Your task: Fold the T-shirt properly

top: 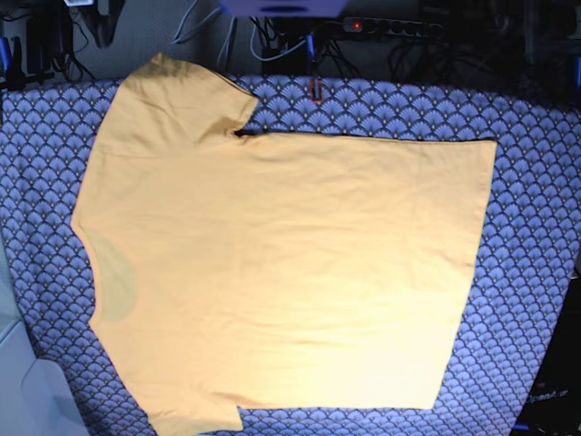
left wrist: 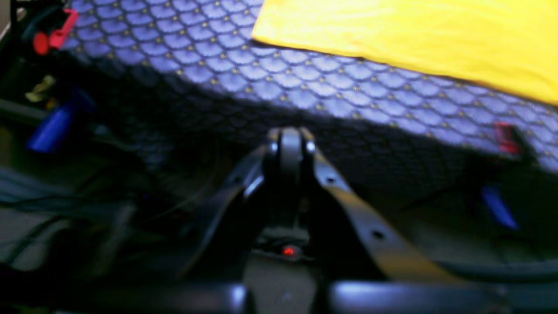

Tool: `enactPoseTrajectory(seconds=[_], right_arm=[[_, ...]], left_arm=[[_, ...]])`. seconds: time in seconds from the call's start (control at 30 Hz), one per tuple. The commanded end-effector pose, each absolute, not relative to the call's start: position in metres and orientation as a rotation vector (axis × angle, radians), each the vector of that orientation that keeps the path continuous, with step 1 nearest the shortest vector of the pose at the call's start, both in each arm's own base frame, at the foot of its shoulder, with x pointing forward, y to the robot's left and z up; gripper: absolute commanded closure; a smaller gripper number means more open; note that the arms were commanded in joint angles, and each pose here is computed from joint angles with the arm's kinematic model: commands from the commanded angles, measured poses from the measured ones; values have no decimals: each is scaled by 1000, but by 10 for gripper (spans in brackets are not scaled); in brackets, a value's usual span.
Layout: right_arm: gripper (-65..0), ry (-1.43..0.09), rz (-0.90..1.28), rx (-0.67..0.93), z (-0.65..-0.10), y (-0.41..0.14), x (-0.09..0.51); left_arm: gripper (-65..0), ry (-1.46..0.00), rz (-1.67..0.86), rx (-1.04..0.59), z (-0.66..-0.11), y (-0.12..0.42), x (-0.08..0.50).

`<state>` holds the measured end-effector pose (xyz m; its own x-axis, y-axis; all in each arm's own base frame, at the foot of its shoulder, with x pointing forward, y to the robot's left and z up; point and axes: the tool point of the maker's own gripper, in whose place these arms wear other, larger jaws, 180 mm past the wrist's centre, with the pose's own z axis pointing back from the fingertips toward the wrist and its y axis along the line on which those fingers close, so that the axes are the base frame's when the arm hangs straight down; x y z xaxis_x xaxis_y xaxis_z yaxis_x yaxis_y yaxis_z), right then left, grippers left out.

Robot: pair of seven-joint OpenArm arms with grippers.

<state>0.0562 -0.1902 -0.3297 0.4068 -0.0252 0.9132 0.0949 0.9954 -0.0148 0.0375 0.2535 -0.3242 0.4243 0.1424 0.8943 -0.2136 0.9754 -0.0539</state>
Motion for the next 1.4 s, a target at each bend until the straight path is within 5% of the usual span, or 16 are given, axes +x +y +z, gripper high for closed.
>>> enactPoseTrajectory(seconds=[0.0, 0.33, 0.57, 0.8, 1.1, 1.37], right_arm=[[0, -1187, -101, 5, -319, -184, 69], [0, -917, 18, 289, -350, -179, 124], [0, -768, 1, 71, -351, -260, 143], [0, -614, -8, 24, -361, -278, 140], [-248, -570, 5, 82, -371, -256, 142], [-279, -512, -29, 111, -387, -260, 146]], left_arm=[[0, -1137, 223, 85, -311, 261, 47], [0, -1040, 353, 146, -303, 319, 93], [0, -1011, 362, 146, -306, 324, 107], [0, -1014, 365, 143, -306, 325, 111], [0, -1008, 375, 162, -302, 335, 118], [0, -999, 405, 189, -297, 350, 125]])
